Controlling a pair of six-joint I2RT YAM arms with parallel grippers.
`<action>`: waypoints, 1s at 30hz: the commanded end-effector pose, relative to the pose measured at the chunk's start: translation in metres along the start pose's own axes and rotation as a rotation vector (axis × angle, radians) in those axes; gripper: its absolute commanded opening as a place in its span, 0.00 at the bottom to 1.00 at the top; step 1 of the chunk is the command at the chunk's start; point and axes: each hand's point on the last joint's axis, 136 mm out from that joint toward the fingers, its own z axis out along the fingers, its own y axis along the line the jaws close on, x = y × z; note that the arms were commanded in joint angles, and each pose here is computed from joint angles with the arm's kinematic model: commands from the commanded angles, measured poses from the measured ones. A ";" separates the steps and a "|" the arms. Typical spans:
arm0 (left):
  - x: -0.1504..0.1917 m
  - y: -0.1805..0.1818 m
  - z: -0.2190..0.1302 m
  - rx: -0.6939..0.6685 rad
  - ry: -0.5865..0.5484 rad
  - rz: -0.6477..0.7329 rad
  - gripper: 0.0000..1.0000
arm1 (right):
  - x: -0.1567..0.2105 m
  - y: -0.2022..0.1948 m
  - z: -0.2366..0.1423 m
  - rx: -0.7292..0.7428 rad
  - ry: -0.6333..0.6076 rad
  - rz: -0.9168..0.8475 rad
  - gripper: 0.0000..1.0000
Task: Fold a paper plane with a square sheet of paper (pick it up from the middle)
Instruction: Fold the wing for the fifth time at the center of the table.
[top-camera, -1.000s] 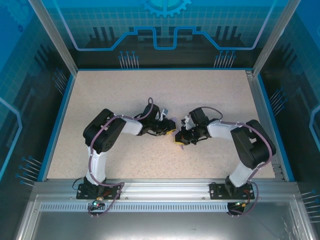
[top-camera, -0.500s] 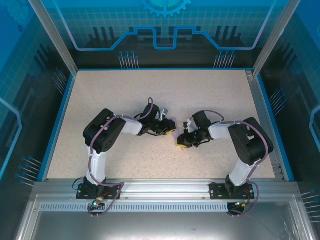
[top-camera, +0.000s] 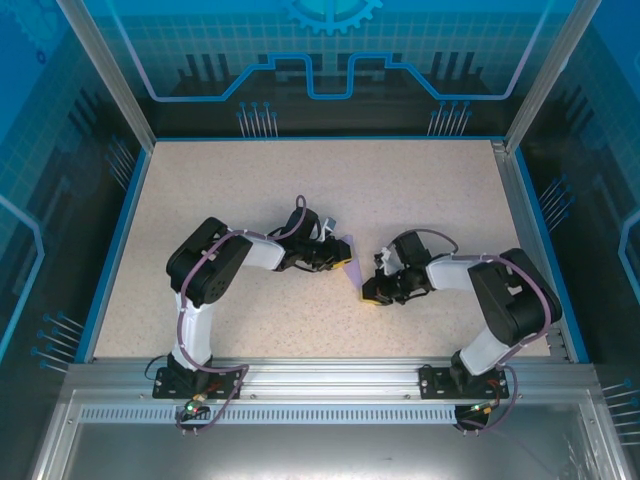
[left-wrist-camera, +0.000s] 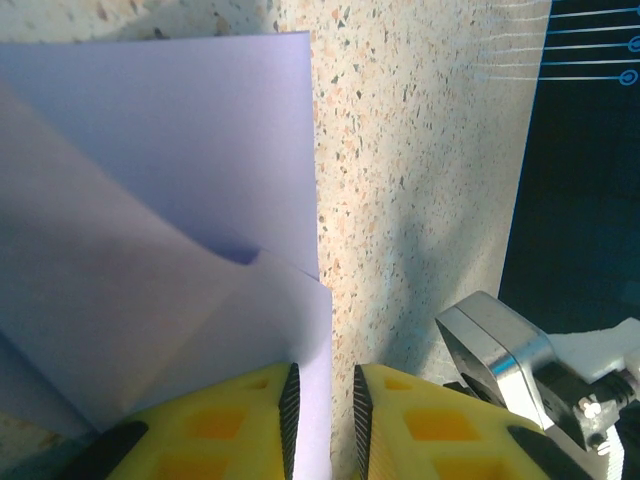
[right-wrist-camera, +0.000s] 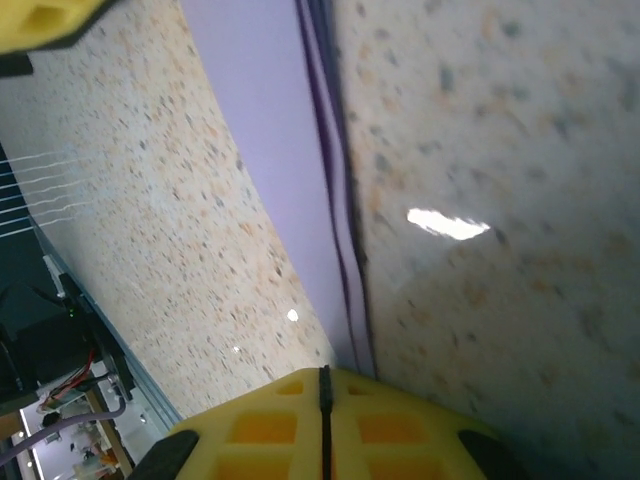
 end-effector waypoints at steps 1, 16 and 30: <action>0.017 0.057 0.003 -0.158 0.042 -0.105 0.25 | 0.023 -0.022 -0.010 0.101 0.043 0.078 0.07; 0.015 0.051 0.004 -0.137 0.044 -0.101 0.25 | -0.058 0.052 -0.006 -0.031 -0.130 -0.010 0.04; 0.007 0.039 0.000 -0.123 0.042 -0.049 0.29 | -0.029 -0.027 0.023 0.182 0.105 0.034 0.00</action>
